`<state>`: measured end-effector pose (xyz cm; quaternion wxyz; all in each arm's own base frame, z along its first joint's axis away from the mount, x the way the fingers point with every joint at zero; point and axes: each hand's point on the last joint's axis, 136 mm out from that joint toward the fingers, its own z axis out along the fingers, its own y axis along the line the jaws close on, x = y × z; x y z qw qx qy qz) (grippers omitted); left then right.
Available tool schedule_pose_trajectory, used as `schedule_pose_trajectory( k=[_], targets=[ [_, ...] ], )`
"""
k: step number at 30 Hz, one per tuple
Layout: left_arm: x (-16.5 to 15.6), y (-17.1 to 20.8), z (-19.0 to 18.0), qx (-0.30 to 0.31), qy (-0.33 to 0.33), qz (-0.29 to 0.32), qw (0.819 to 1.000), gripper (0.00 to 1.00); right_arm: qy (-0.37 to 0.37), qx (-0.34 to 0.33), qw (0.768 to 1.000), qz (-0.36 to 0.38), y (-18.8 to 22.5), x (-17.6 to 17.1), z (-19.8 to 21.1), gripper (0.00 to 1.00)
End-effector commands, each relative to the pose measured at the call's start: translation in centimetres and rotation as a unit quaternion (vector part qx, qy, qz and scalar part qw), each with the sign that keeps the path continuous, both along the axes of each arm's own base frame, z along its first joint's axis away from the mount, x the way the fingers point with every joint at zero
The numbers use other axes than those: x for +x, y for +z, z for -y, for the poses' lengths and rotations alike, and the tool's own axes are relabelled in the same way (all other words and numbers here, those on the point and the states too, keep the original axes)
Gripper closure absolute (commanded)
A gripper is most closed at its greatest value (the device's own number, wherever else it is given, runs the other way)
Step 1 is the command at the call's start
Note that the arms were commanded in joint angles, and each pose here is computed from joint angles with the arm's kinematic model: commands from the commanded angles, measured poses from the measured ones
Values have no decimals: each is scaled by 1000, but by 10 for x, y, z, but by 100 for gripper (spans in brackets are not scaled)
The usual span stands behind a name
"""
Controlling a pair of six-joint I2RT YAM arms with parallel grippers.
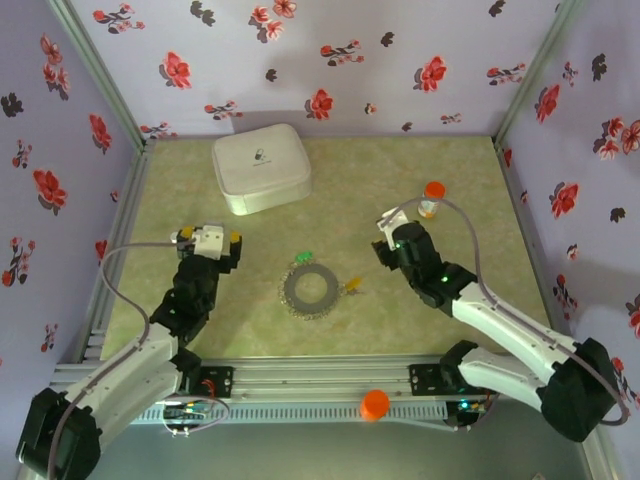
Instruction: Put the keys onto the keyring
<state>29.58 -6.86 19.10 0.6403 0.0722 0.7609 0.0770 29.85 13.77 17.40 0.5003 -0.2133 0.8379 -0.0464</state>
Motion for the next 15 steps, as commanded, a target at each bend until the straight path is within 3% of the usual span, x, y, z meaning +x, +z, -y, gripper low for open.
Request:
schedule_pose_trajectory(
  k=[1, 6, 10, 13, 15],
  targets=[
    [8, 3, -6, -27, 13, -15, 999, 11, -124, 14, 989, 77, 4, 23, 48, 33],
    [10, -10, -39, -58, 81, -27, 995, 11, -255, 21, 952, 167, -6, 30, 113, 35],
    [15, -11, -61, -48, 117, -24, 992, 10, -254, 20, 951, 174, -27, 43, 127, 35],
    [26, -27, -81, -53, 146, -37, 987, 9, -233, 58, 956, 167, -45, 57, 126, 35],
    [30, -47, -90, -52, 156, -47, 985, 9, -215, 50, 961, 169, -53, 66, 120, 34]
  ],
)
